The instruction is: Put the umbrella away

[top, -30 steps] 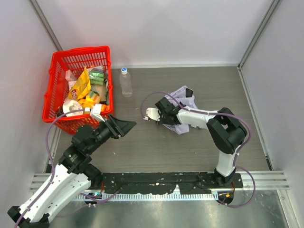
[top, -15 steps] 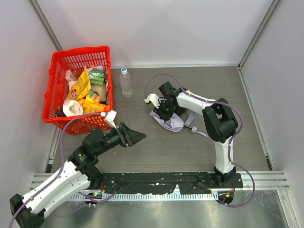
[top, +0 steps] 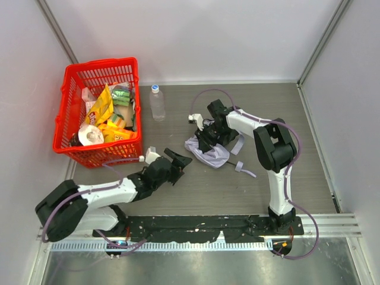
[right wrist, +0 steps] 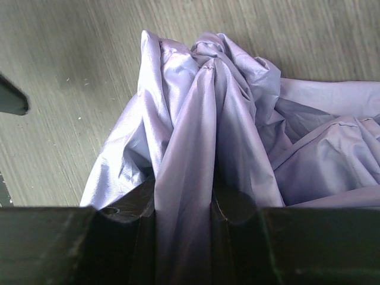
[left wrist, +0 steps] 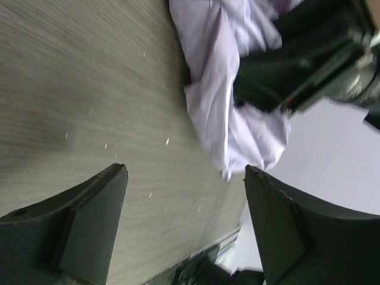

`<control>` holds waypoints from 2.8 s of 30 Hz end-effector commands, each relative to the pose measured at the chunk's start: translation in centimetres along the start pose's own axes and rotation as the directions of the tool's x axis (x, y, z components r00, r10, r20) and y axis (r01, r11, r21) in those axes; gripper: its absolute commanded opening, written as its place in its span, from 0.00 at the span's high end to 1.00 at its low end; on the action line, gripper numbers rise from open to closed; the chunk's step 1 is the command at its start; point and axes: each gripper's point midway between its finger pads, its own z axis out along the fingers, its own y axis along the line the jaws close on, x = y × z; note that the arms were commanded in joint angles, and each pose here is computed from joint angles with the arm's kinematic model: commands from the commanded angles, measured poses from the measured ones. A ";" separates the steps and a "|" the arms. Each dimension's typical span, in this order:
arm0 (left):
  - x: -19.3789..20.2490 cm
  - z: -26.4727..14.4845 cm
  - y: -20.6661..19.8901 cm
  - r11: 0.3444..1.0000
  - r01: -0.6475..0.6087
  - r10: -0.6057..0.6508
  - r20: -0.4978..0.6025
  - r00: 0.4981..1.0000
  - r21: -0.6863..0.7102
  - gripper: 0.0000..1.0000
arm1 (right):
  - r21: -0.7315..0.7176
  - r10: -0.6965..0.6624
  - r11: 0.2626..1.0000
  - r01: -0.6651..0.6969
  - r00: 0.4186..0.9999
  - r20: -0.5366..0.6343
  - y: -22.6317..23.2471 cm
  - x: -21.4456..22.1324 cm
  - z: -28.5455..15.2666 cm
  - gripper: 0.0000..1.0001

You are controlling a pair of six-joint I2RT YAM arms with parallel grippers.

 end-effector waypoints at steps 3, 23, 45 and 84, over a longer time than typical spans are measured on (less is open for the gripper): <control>-4.3 2.8 -4.2 0.952 0.274 -0.301 0.241 0.923 0.138 0.13 | -0.133 0.166 0.972 -0.192 0.968 -0.186 3.7 6.5 3.0 0.99; -4.0 11.8 -1.9 0.938 0.252 -0.308 0.243 0.920 0.236 0.19 | -0.147 0.119 0.979 -0.140 0.983 -0.143 4.6 5.0 1.7 0.99; -3.5 13.4 0.2 0.980 0.171 -0.185 0.146 0.972 0.101 0.16 | -0.118 -0.007 0.993 -0.009 0.990 -0.141 6.3 4.4 1.9 0.99; -1.7 14.0 3.0 0.982 0.161 -0.155 0.067 0.986 -0.099 1.00 | 0.411 0.092 0.897 -0.162 0.978 0.186 5.8 -1.4 -8.6 0.23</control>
